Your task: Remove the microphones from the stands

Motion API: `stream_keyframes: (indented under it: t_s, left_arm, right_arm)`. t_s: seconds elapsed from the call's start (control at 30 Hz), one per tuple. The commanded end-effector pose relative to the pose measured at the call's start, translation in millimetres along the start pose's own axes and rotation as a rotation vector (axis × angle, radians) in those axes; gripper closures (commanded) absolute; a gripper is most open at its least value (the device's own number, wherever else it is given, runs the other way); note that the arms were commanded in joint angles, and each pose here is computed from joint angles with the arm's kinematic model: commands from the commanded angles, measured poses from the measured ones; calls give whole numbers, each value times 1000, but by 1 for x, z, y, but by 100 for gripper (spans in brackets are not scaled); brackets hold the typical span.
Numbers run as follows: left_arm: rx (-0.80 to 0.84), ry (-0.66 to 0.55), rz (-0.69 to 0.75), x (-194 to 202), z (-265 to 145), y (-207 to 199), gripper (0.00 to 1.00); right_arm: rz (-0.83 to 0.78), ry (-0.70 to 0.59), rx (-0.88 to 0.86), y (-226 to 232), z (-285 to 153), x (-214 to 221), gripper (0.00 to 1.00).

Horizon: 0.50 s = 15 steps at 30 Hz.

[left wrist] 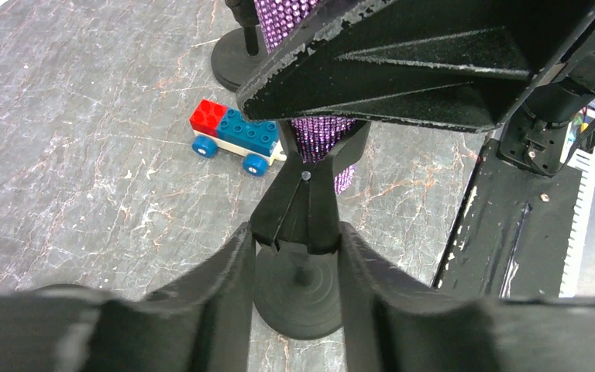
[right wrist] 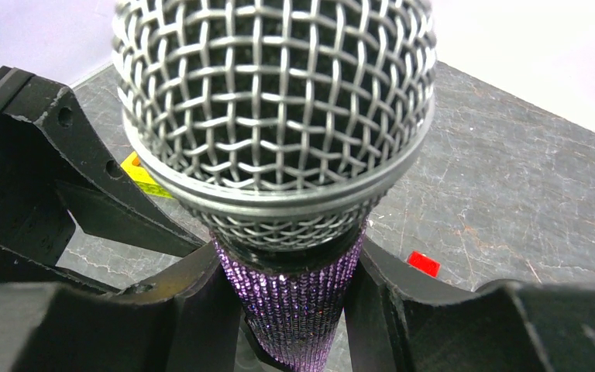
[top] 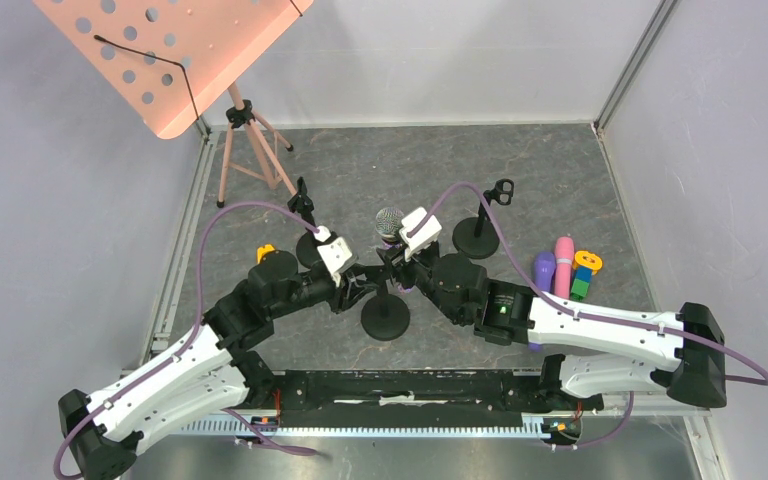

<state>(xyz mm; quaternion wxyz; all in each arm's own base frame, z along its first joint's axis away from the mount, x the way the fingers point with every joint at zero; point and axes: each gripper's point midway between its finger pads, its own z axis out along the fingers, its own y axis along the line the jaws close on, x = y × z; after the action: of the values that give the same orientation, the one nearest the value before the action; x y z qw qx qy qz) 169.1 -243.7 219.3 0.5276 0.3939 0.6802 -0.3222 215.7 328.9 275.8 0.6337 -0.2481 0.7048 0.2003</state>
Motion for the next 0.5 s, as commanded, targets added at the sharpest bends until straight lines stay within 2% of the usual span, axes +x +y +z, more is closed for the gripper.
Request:
stream_keyframes:
  t_s: [0.0, 0.2, 0.3, 0.47]
  left_arm:
    - [35, -28, 8, -17, -2, -6, 67]
    - [18, 20, 19, -10, -2, -3, 85]
    - [1, 22, 18, -10, -3, 0, 87]
    - [-18, 1, 15, -12, -5, 3, 88]
  right_arm:
    - [17, -21, -9, 0, 0, -11, 57]
    - [21, -25, -23, 2, -1, -13, 56]
    - [27, -30, -10, -1, -2, -16, 57]
    - [5, 9, 120, -22, -2, -11, 56]
